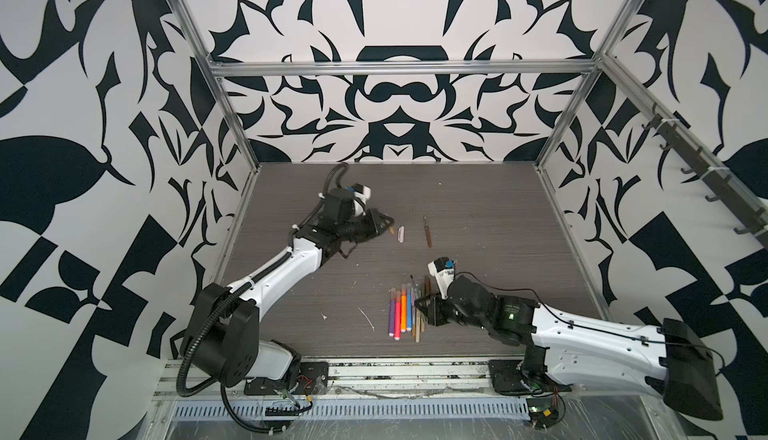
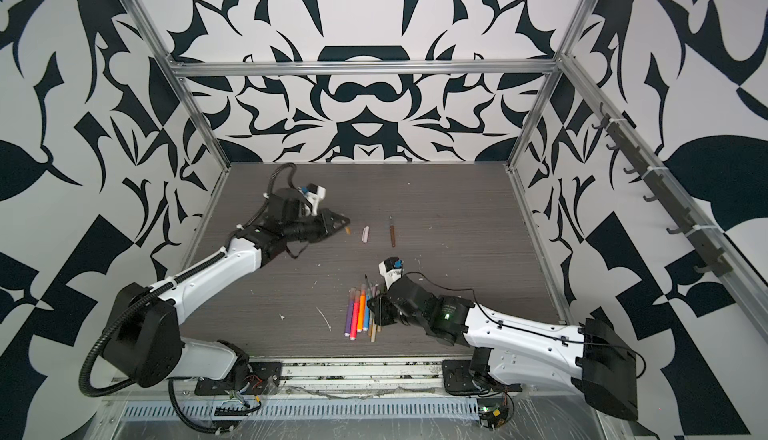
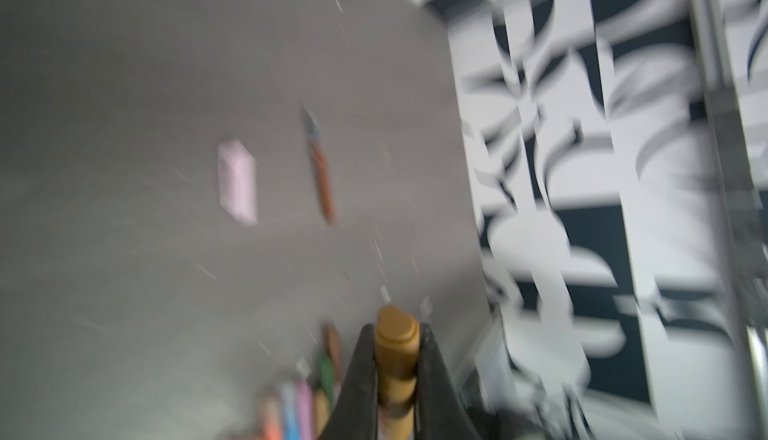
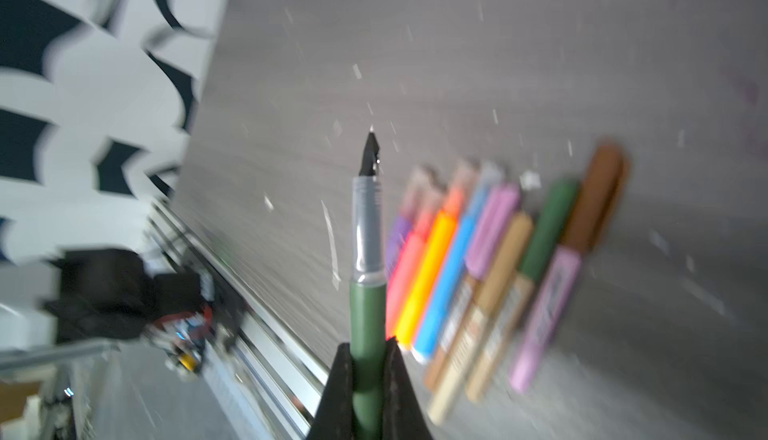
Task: Open the pen caps
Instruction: 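Pull the tan cap off with the left gripper while the right draws the pen away, then lower the green pen beside the brown pen and open the right gripper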
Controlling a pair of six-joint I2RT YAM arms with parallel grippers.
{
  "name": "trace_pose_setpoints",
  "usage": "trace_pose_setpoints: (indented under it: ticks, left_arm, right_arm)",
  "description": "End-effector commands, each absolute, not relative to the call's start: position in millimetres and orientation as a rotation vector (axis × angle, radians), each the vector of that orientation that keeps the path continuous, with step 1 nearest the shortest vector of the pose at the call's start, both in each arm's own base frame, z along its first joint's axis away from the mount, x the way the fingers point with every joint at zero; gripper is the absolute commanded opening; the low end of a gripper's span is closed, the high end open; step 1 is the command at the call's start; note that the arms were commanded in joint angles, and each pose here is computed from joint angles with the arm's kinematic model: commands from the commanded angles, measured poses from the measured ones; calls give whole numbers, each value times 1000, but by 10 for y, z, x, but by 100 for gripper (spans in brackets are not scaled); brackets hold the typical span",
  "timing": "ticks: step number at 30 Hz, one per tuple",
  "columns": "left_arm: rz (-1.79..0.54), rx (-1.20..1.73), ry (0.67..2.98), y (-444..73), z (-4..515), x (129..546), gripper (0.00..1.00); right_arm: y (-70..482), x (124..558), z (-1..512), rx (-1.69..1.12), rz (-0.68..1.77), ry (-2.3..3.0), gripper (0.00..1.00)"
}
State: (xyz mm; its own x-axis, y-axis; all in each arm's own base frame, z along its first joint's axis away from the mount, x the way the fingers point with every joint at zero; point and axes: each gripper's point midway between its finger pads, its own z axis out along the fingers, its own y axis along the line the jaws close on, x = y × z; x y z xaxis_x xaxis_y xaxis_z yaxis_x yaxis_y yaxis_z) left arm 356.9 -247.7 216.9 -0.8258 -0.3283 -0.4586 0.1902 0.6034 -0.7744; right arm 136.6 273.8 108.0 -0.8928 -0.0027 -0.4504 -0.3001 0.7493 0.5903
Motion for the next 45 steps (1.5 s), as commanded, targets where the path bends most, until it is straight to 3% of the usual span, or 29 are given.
trace_pose_setpoints:
  ticks: [1,14,22,34,45]
  left_arm:
    - [-1057,-148,2222,-2250,2175,3845,0]
    - [-982,-54,2334,-2233,1904,3836,0]
    - [-982,-59,2411,-2281,1576,3874,0]
    - [-1035,-39,2557,-2472,961,4052,0]
    - [-1151,16,2608,-2652,773,4081,0]
  right_arm:
    - [2683,1301,1009,-199,935,2563,0]
    - [2202,1615,1141,-130,753,2601,0]
    - [1873,2399,1168,-23,812,2652,0]
    - [1913,3673,1025,-65,804,2583,0]
    - [1888,4277,705,-22,741,2630,0]
